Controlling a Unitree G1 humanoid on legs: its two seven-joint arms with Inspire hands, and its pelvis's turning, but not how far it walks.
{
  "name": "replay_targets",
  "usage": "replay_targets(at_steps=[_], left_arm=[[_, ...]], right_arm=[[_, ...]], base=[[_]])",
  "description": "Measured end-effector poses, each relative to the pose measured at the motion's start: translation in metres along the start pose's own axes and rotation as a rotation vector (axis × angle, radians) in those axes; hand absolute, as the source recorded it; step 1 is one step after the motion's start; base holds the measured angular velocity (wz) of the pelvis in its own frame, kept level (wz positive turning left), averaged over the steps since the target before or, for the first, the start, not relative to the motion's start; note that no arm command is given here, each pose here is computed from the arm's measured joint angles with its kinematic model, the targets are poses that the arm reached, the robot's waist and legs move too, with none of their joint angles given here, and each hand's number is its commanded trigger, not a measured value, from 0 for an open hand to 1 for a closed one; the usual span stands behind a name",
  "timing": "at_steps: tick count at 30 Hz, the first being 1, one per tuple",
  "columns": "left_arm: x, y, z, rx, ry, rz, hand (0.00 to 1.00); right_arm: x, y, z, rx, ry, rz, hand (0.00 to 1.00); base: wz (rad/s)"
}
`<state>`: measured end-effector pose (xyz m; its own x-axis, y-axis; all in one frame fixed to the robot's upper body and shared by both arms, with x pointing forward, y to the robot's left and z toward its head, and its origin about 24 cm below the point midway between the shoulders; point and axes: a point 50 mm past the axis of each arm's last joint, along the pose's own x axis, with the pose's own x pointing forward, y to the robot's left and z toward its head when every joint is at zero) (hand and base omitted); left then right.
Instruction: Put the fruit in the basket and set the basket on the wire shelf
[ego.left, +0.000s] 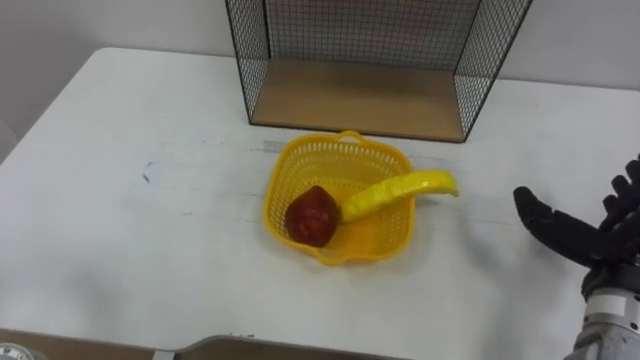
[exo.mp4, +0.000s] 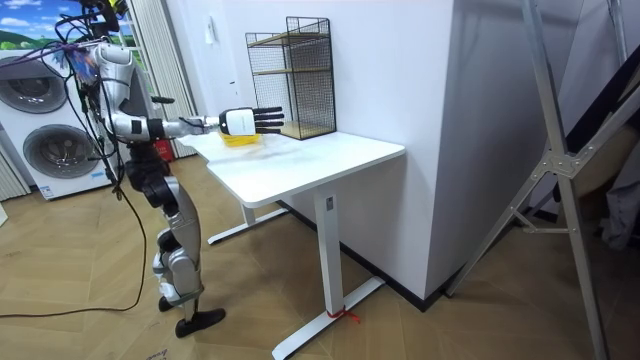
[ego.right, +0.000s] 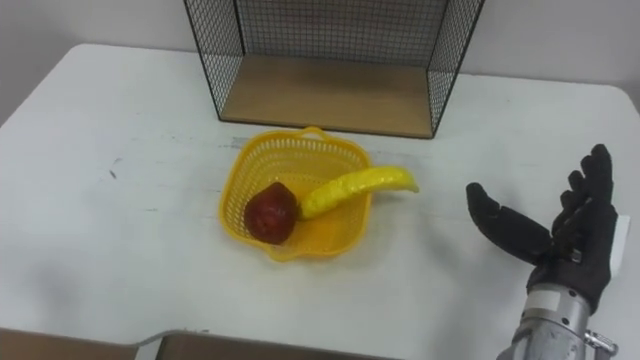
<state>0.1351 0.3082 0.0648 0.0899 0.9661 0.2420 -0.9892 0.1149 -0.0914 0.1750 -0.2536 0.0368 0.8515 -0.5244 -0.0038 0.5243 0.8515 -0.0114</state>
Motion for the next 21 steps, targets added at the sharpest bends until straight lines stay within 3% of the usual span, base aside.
replay_targets(at_steps=[7,12,15,21], left_arm=[[-0.016,-0.019,-0.008,-0.084,0.149,-0.236,0.0],[-0.047,-0.039,-0.026,-0.183,0.362,-0.522,0.0],[-0.061,-0.044,-0.037,-0.22,0.471,-0.626,0.0],[-0.087,-0.057,-0.042,-0.256,0.56,-0.903,0.0]], right_arm=[[-0.002,0.009,-0.003,0.025,0.018,0.116,0.0],[-0.007,0.022,-0.025,0.05,0.118,0.223,0.0],[-0.008,0.032,-0.028,0.12,0.148,0.274,0.0],[-0.006,0.044,-0.04,0.258,0.227,0.343,0.0]], base=[[0.01],[0.05],[0.0],[-0.05]])
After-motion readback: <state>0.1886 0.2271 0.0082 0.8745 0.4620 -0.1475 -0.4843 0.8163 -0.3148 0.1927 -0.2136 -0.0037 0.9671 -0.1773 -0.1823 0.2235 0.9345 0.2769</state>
